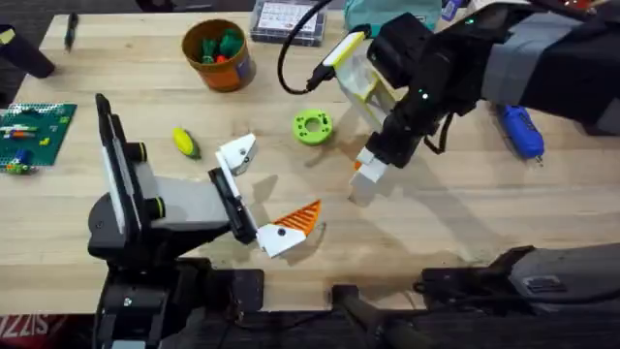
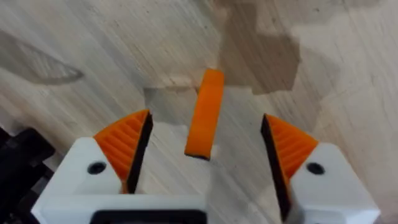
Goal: Pick up the gripper from the table and insert it into the empty holder that is missing its gripper. Then pick up a screw, insert it into the mounting hole, and use the screwdriver to tighten it. Finally, clean up the table by picking up the vegetable and placing it into the bucket.
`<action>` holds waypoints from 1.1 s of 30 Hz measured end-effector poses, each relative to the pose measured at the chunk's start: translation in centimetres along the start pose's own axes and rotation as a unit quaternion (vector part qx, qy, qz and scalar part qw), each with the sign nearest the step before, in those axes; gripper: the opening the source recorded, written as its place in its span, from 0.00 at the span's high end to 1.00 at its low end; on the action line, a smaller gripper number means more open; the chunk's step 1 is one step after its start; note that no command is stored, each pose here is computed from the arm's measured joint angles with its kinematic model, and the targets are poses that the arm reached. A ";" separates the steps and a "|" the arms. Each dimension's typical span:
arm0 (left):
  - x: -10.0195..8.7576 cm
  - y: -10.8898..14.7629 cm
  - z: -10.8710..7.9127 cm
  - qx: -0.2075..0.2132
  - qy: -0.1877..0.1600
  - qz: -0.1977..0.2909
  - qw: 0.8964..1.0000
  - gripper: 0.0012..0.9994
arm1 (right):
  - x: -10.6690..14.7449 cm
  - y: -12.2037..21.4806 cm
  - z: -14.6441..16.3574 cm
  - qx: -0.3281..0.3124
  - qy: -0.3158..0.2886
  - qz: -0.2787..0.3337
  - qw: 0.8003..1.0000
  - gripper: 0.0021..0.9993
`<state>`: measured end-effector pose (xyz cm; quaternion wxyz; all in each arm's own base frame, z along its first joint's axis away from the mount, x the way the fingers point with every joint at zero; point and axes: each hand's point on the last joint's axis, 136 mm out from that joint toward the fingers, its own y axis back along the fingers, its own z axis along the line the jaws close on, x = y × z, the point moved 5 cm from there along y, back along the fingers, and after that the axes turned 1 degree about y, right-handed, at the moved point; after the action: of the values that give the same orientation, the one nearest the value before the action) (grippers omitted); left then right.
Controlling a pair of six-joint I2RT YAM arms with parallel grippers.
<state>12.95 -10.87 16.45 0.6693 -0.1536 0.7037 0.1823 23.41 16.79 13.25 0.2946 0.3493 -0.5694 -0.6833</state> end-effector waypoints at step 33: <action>0.0 0.0 0.0 0.000 -0.001 0.000 1.000 0.00 | -0.5 11.0 2.0 0.008 -0.117 -0.104 0.988 1.00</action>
<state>12.96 -10.87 16.45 0.6703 -0.1532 0.7027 0.1826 22.12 16.38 24.32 0.1504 0.3268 -0.5658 -0.7419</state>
